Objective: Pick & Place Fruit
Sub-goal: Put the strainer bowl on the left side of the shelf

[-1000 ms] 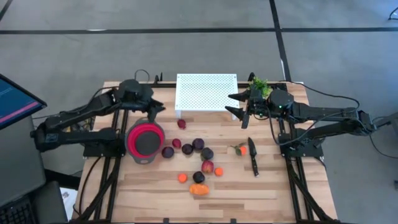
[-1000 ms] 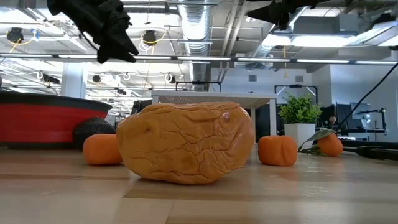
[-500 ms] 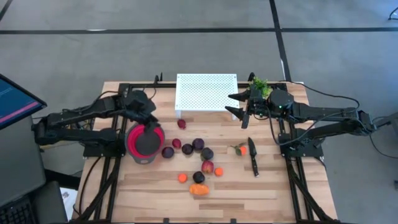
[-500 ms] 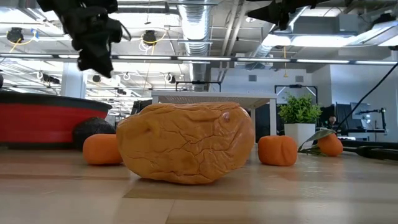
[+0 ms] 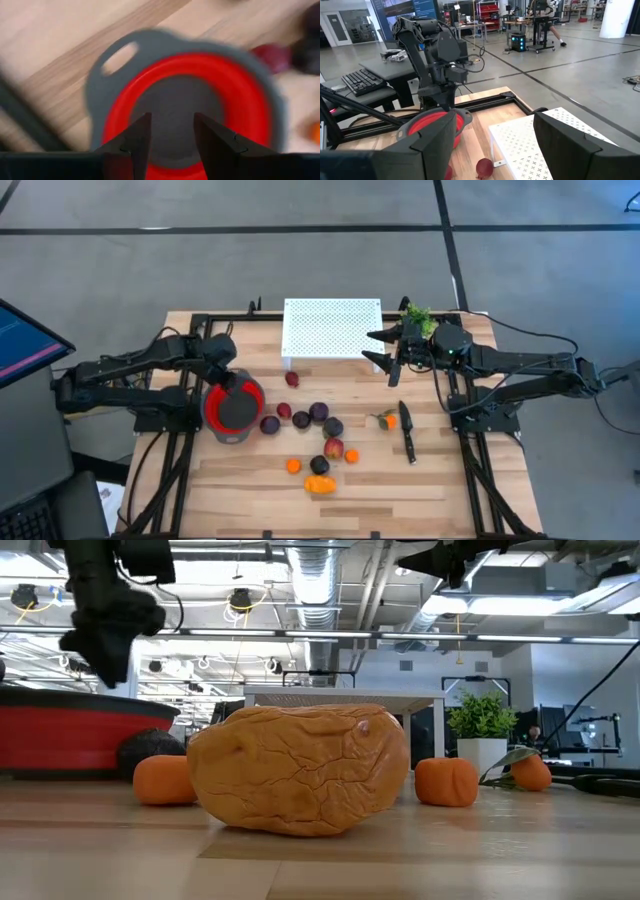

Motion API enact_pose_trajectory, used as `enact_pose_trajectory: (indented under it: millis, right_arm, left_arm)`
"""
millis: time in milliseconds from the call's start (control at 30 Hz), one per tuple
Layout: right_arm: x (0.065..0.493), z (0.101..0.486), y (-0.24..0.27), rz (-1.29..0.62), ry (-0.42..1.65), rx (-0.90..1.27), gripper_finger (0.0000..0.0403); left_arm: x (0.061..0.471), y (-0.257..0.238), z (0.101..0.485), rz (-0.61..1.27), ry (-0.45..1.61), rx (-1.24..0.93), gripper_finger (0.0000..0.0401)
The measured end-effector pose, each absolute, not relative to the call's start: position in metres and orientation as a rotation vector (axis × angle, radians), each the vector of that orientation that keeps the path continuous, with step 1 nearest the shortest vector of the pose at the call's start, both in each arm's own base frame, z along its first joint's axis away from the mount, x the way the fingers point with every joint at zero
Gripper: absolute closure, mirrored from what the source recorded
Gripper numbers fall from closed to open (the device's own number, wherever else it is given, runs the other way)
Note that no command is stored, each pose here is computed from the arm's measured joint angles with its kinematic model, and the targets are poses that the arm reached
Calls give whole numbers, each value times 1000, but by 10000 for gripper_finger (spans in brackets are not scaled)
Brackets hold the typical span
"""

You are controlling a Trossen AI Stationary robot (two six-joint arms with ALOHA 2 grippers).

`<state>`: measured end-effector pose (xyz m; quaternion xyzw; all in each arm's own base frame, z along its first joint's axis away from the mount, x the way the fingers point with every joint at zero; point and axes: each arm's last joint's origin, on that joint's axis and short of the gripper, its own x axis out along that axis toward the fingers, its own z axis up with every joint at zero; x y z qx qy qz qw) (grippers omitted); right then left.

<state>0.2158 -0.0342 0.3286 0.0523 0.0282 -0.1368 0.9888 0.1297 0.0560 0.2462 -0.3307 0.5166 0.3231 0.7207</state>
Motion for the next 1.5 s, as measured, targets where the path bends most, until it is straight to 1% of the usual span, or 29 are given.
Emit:
enact_pose_trajectory:
  millis: [200, 633, 833, 1067, 1500]
  right_arm:
    - [216, 329, -34, -274, 54, 105, 143]
    - [216, 332, -34, -273, 25, 105, 143]
    - [216, 331, -34, -273, 27, 105, 143]
    - [216, 331, -34, -273, 33, 105, 143]
    - [216, 331, -34, -274, 34, 105, 143]
  left_arm:
    - [120, 57, 240, 809, 1285, -717, 261]
    - [123, 74, 230, 916, 1366, -753, 261]
    - [124, 77, 216, 860, 1445, -775, 261]
    - [119, 76, 201, 857, 1493, -754, 261]
    - [119, 77, 201, 877, 1475, -720, 261]
